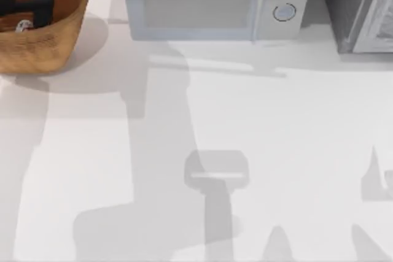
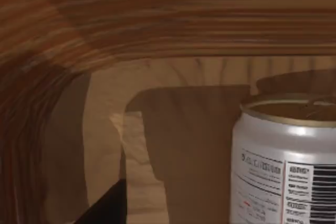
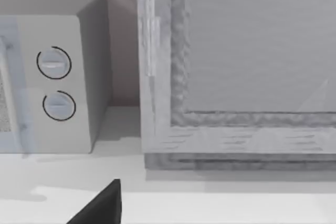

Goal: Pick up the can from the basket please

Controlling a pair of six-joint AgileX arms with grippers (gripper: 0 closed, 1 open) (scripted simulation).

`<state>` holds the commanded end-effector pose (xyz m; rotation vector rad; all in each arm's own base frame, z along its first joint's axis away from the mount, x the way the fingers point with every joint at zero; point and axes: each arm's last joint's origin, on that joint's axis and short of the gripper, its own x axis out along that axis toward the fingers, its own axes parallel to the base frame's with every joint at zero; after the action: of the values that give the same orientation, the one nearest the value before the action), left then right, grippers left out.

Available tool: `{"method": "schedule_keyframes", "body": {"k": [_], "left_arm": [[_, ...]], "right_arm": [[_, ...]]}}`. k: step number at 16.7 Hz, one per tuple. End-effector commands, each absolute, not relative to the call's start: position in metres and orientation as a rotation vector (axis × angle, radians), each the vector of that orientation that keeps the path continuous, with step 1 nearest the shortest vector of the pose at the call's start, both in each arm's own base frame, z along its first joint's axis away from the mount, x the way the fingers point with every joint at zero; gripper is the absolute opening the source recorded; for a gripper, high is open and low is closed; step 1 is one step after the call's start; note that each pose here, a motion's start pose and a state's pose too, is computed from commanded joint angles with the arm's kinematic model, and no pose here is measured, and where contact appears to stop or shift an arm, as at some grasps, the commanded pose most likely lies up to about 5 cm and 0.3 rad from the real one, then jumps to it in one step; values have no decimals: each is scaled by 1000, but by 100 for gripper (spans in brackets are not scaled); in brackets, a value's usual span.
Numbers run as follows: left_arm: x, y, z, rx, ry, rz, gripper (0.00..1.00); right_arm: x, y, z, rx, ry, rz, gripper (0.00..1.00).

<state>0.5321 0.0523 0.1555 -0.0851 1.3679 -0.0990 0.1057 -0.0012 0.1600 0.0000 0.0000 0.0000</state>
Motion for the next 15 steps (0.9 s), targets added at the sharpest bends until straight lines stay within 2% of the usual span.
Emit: {"method": "schedule_keyframes", "body": {"k": [4,9,15], "left_arm": [[534,50,134,-85,1368,-99,100],[534,50,131,-85,1368,-99,100],[534,50,131,-85,1368,-99,55]], "right_arm": [[106,-1,160,0,0,0,100],[106,-1,160,0,0,0,100],[106,-1,160,0,0,0,100]]}}
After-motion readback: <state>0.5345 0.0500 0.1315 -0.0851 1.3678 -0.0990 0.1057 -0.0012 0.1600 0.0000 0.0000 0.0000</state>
